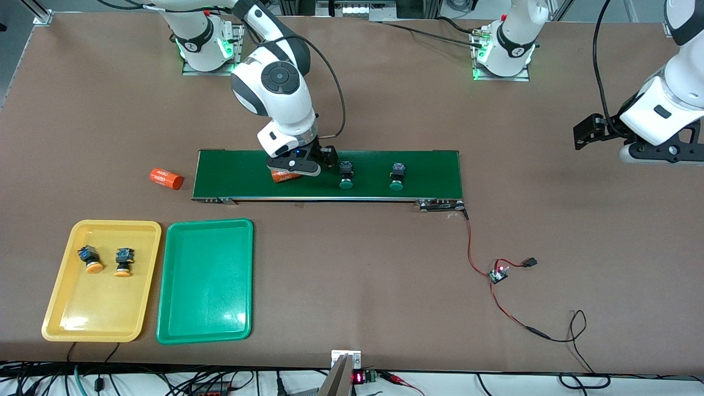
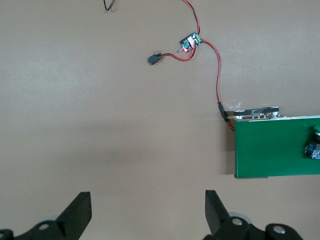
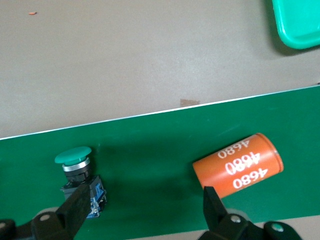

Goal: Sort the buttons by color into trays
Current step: 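Lower the right gripper onto the belt and grasp a green button, then carry the green button with the right gripper toward the green tray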

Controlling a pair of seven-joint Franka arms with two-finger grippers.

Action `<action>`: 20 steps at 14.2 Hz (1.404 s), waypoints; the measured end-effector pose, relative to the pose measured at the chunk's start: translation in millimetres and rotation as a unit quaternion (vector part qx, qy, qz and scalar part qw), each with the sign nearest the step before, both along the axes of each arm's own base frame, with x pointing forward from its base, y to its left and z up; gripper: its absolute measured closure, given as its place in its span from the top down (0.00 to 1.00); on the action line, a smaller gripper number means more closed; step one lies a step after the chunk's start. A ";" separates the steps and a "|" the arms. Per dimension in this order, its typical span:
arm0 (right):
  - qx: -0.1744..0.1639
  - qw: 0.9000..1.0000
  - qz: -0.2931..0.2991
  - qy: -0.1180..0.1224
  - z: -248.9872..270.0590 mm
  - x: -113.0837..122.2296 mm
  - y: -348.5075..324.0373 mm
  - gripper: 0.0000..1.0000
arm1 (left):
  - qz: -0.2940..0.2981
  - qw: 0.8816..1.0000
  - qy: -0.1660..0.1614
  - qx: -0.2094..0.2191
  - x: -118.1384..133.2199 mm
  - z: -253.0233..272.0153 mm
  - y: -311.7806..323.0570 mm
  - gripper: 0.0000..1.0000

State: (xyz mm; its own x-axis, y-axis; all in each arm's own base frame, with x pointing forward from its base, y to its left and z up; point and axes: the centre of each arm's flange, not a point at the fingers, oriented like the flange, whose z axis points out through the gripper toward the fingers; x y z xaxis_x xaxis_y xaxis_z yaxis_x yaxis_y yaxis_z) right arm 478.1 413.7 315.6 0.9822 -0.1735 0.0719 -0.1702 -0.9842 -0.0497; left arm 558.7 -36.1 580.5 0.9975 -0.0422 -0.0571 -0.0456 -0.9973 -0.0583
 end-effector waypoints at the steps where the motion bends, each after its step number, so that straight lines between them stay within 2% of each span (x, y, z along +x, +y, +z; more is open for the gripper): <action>1: -0.001 1.000 -0.001 0.004 -4.6 -4.5 4.8 1.00 | 0.000 1.000 0.000 0.000 0.0 0.0 0.3 1.00; 4: -0.005 1.000 0.004 0.022 -25.0 -24.7 25.2 1.00 | 0.001 1.000 0.000 0.000 0.0 0.0 0.8 1.00; 7: -0.008 0.999 0.010 0.031 -35.8 -34.4 33.9 1.00 | 0.001 1.000 0.000 0.000 -0.2 0.4 0.7 1.00; 11: -0.009 0.999 0.010 0.041 -49.3 -35.6 34.9 1.00 | 0.000 1.000 0.005 0.000 -1.5 -0.1 0.0 1.00; 15: -0.003 0.999 0.018 0.038 -64.0 -33.8 37.0 0.96 | 0.000 1.000 0.006 0.001 -1.9 -0.3 0.2 1.00; 17: -0.007 0.999 0.026 0.033 -72.7 -31.8 35.5 0.78 | 0.001 1.000 0.007 0.001 -2.1 -0.5 0.4 1.00; 18: -0.010 0.999 0.027 0.030 -74.9 -29.9 33.7 0.78 | 0.001 1.000 0.007 0.001 -2.2 -0.5 0.5 1.00; 19: -0.012 0.999 0.026 0.030 -76.3 -27.7 31.4 0.71 | 0.001 1.000 0.007 0.001 -2.2 -0.5 0.5 1.00; 20: -0.013 0.999 0.024 0.029 -77.1 -25.6 29.3 0.57 | 0.001 1.000 0.008 0.001 -2.2 -0.6 0.5 1.00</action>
